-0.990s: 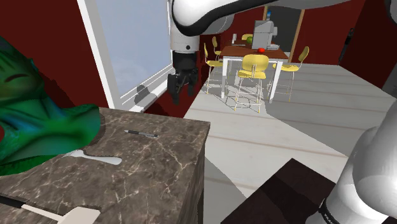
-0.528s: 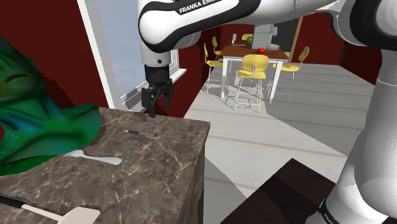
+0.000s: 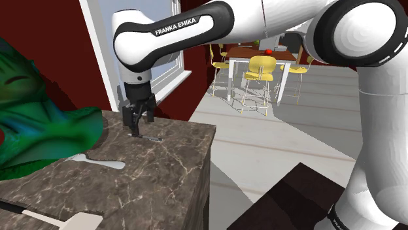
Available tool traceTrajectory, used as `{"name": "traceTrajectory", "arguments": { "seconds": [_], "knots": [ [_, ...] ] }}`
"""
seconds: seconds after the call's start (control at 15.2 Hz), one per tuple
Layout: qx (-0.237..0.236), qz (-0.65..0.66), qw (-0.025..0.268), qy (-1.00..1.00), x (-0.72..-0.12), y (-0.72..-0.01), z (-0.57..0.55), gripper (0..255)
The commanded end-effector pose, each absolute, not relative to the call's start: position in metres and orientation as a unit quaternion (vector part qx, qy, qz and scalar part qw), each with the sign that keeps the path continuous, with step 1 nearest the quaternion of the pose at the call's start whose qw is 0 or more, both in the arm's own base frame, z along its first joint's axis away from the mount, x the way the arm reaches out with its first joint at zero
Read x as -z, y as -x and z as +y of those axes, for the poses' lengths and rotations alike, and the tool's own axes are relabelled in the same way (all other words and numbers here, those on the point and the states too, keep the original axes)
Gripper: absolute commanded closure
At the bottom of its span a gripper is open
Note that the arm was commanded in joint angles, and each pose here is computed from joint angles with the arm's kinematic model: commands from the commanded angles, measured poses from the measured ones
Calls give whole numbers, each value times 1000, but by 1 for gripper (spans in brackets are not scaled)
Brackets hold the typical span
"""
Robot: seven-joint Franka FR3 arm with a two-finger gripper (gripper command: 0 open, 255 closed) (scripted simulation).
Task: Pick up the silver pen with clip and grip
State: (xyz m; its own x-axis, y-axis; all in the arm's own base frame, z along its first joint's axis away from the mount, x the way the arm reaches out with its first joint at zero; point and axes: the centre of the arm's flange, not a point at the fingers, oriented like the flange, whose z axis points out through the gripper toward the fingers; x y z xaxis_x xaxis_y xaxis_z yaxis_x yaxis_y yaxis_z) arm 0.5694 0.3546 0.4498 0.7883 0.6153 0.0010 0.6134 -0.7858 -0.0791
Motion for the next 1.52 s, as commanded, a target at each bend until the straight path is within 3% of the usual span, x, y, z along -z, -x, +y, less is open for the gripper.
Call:
{"name": "traceTrajectory", "arguments": {
  "seconds": [0.0,0.4,0.46,1.06,1.45],
  "knots": [
    [-12,-327,38,944,-441,-570,356,0],
    [-12,-327,38,944,-416,-570,356,0],
    [-12,-327,38,944,-416,-570,356,255],
    [-12,-327,38,944,-416,-570,356,255],
    [-12,-327,38,944,-448,-570,356,255]
  ]
}}
